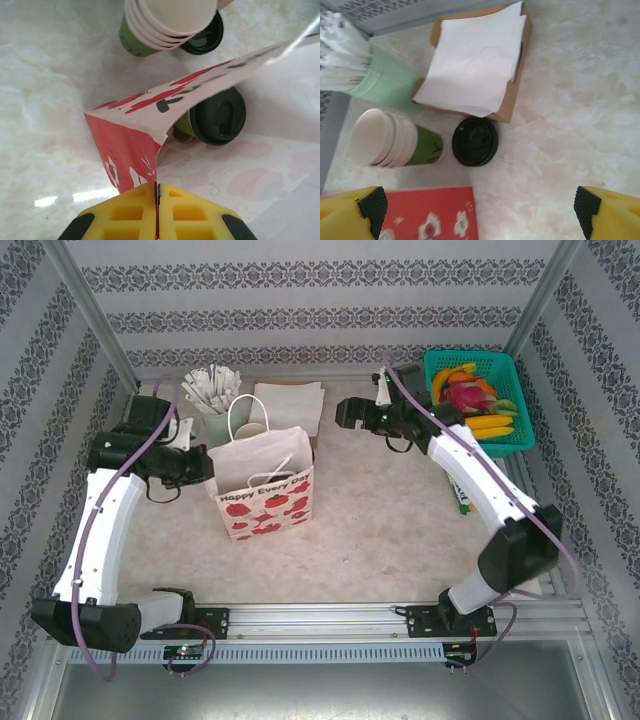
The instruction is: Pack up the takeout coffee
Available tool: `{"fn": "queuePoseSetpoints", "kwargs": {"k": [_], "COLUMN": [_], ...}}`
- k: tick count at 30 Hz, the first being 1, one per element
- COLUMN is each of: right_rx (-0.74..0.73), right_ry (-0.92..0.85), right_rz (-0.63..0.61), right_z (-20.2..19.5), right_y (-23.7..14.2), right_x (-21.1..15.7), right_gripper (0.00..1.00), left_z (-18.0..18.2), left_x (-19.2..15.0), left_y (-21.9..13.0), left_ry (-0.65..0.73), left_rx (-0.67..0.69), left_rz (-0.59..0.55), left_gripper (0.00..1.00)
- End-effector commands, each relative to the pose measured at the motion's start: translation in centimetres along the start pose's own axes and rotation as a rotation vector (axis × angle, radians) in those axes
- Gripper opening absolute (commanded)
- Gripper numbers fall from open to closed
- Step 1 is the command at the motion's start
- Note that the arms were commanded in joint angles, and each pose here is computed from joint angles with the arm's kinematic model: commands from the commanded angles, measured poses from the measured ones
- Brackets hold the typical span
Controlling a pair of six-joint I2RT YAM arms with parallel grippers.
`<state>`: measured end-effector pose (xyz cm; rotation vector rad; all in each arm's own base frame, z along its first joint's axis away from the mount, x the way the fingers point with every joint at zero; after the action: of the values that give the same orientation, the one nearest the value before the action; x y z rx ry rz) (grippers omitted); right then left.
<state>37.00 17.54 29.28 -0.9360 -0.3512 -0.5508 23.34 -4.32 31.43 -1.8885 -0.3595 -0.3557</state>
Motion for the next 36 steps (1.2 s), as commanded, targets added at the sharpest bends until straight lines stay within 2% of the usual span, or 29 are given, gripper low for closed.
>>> {"fn": "queuePoseSetpoints", "kwargs": {"k": [1, 5, 7, 10, 13, 16, 18, 22, 25, 29, 32, 36], "right_rx": [-0.060, -0.060, -0.063, -0.047, -0.048, -0.021, 0.015, 0.005, 0.015, 0.036, 0.021, 0.071], "right_ry": [-0.008, -0.008, -0.006, -0.013, -0.012, 0.016, 0.013, -0.023, -0.052, -0.063, -0.218, -0.444], "right_rz": [-0.028, 0.040, 0.053, 0.069, 0.085, 0.106, 0.130, 0.146, 0.171, 0.223, 0.209, 0.231], "right_z": [-0.1, 0.1, 0.1, 0.0, -0.4, -0.6, -0.2, 0.7, 1.0, 1.4, 1.8, 1.3], "right_y": [2.3, 6.9, 9.4, 12.6, 15.4, 17.4, 18.5, 19.3, 19.0, 18.4, 18.6, 18.5], "right_x": [1.3, 2.1, 2.5, 3.6, 4.5, 4.7, 4.6, 3.3, 2.2, 0.3, -1.1, -1.0], "right_gripper": [0.96, 0.86, 0.82, 0.80, 0.78, 0.78, 0.74, 0.71, 0.71, 0.69, 0.63, 0.59], "left_z": [1.1, 1.4, 0.6, -0.1, -0.4, -1.4, -1.5, 0.2, 0.5, 0.8, 0.9, 1.0], "left_x": [-0.6, 0.7, 1.5, 2.3, 2.9, 3.3, 3.5, 3.7, 3.7, 2.7, 2.1, 2.2], "left_y": [-0.6, -0.9, -0.2, 1.0, 1.6, 2.1, 2.2, 1.5, 0.9, 1.4, 1.7, 0.7], "left_ry": [0.020, 0.022, 0.018, -0.009, -0.018, -0.008, -0.002, -0.006, -0.018, -0.038, -0.058, -0.043], "left_rx": [-0.004, -0.032, -0.128, -0.237, -0.270, -0.327, -0.311, -0.157, -0.161, -0.157, -0.162, -0.129], "left_rz": [0.030, -0.004, -0.015, -0.018, -0.033, -0.023, -0.014, -0.027, -0.034, 0.010, 0.029, -0.034], "left_gripper": [0.12, 0.16, 0.17, 0.18, 0.19, 0.28, 0.36, 0.56, 0.61, 0.68, 0.77, 0.93]}}
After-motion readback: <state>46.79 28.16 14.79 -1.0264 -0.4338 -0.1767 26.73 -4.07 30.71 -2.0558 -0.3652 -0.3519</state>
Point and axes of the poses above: each hand's point on the last joint's axis, 136 mm out from that joint toward the fingers, its own y axis out along the fingers, its own z axis along the line the jaws close on, x = y × z, the point moved 6 cm from there along -y, back along the fingers, and after that the axes turned 8 degrees about y, right-handed, at the moved point
